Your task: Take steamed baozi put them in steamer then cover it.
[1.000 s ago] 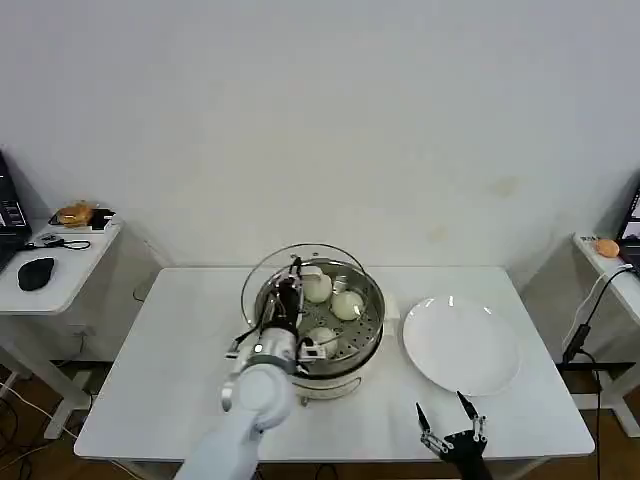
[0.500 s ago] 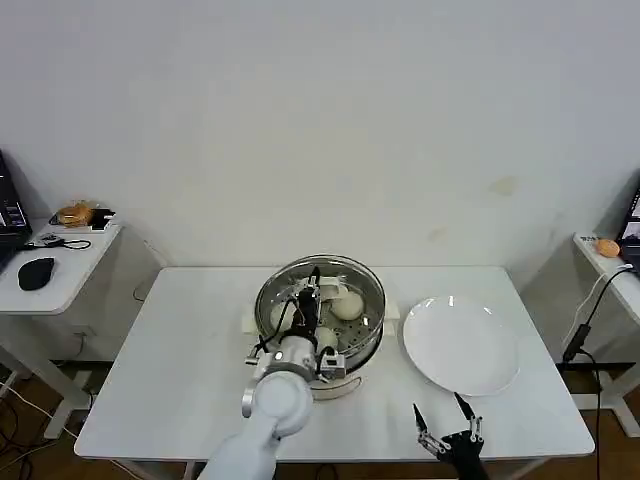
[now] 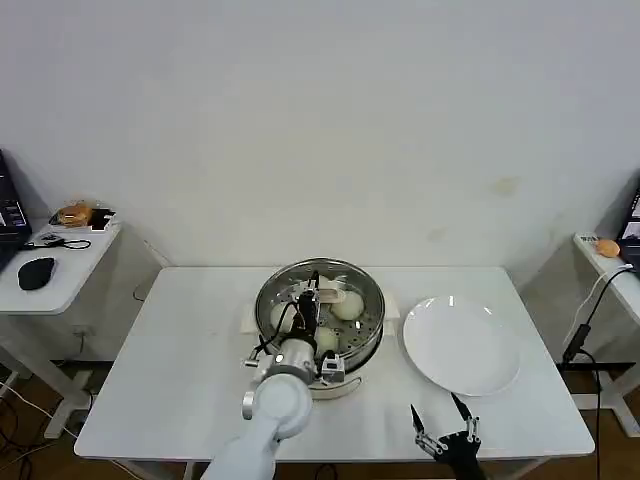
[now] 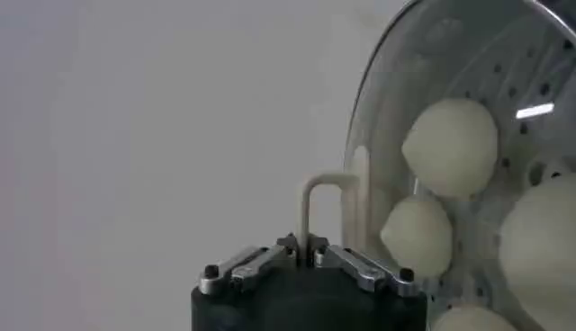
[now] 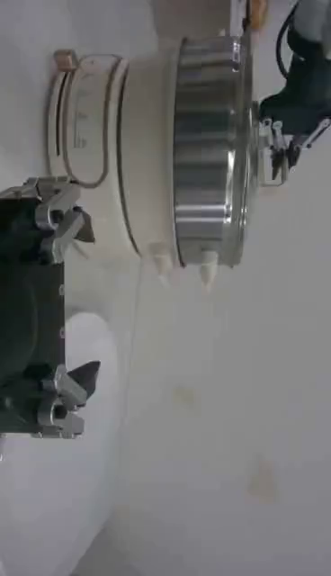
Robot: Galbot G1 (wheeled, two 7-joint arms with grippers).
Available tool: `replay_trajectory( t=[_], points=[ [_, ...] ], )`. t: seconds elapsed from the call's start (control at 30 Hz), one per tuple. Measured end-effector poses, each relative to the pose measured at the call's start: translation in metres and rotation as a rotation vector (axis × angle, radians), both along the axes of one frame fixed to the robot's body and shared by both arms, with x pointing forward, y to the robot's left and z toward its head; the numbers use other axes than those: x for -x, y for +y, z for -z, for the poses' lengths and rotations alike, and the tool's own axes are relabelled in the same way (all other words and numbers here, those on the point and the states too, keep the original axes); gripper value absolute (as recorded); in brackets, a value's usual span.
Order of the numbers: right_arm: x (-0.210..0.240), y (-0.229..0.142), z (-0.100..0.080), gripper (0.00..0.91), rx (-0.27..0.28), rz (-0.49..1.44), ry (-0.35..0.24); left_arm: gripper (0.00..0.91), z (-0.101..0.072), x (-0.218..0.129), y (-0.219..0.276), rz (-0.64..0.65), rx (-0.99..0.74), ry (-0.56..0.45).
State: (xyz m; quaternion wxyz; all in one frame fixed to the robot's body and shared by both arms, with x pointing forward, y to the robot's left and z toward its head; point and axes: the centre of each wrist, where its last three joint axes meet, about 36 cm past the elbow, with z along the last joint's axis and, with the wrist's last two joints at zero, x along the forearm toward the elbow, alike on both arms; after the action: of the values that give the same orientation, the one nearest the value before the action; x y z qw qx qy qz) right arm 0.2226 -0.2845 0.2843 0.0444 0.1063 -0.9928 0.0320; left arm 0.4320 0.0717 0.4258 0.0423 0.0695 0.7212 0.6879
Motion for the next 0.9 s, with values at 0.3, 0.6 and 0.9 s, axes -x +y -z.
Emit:
replay_trajectory(
  t=[0.3,0.6,0.9],
  points=[
    [0.0,0.002,0.0,0.907,-0.003,-0.005,0.002,0.907,0.0,-0.002,-0.001,-0.001,-0.008,0.004],
    [0.0,0.005,0.003,0.907,-0.008,-0.012,0.006,0.907,-0.002,0.003,0.0,0.009,-0.009,0.004],
    [0.0,0.008,0.004,0.907,-0.012,-0.018,0.009,0.907,-0.007,0.011,0.008,0.007,-0.001,-0.008]
  ],
)
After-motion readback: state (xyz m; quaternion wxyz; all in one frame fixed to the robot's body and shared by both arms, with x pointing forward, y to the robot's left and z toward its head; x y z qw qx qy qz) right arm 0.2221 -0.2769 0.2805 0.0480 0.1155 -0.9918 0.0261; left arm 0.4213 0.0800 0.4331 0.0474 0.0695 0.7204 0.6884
